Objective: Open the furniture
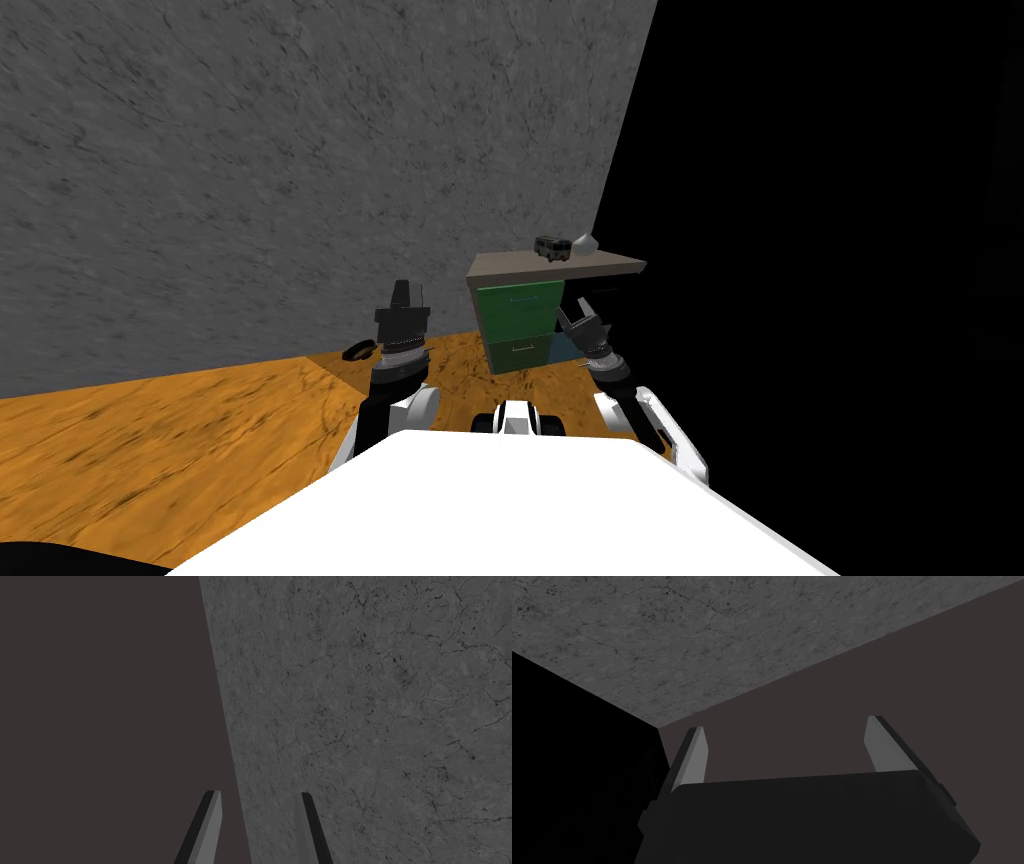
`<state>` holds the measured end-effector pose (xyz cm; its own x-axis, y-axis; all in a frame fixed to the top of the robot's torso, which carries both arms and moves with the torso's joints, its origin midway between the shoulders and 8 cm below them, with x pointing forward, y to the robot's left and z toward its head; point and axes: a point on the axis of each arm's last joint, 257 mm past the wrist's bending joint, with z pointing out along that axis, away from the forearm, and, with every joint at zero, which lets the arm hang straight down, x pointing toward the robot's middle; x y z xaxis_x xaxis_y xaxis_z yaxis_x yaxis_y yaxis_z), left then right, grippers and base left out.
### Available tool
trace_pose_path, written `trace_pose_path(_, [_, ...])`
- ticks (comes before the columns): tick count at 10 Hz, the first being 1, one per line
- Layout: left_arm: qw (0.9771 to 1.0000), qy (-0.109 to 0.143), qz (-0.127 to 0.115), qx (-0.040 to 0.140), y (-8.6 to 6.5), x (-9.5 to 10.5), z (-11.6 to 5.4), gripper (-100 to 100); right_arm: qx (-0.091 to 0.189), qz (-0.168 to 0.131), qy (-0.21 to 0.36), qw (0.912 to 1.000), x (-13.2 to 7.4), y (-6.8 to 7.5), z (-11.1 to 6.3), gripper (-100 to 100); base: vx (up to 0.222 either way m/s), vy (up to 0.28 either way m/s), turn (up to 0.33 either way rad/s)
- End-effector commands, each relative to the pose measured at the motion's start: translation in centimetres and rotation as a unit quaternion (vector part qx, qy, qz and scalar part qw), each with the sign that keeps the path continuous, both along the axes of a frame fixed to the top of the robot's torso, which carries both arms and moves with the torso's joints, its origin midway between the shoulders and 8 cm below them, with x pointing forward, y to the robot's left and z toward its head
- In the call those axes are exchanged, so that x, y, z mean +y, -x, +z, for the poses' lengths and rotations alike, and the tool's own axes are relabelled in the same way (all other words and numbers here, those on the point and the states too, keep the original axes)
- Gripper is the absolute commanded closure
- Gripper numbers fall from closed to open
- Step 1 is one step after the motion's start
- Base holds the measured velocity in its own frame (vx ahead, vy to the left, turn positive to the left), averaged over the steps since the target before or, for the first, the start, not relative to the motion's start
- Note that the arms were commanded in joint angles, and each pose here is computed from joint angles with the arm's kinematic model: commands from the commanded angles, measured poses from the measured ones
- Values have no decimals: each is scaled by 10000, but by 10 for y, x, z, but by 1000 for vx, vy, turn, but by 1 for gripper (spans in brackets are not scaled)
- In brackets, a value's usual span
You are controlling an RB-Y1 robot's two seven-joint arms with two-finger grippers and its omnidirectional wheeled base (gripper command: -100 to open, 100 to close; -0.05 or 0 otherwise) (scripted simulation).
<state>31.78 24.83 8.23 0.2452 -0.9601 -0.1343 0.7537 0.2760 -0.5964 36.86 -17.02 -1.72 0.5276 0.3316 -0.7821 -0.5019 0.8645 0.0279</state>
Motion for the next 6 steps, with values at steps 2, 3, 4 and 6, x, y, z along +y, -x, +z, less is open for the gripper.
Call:
trace_pose_path(2, [10000,0,0,0,0,0,0,0,-180,-320,598,9975,6,-6,-9,-100,51,57,-75])
trace_pose_path(3, [10000,0,0,-1,0,0,0,0,-218,-410,859,9952,10,-10,-16,-100,53,63,-75])
trace_pose_path(4, [10000,0,0,0,0,0,0,0,-275,-495,956,9938,10,-10,-16,-100,44,57,-60])
trace_pose_path(6, [10000,0,0,-1,0,0,0,0,-348,-642,1281,9891,14,-14,-24,-100,22,32,-43])
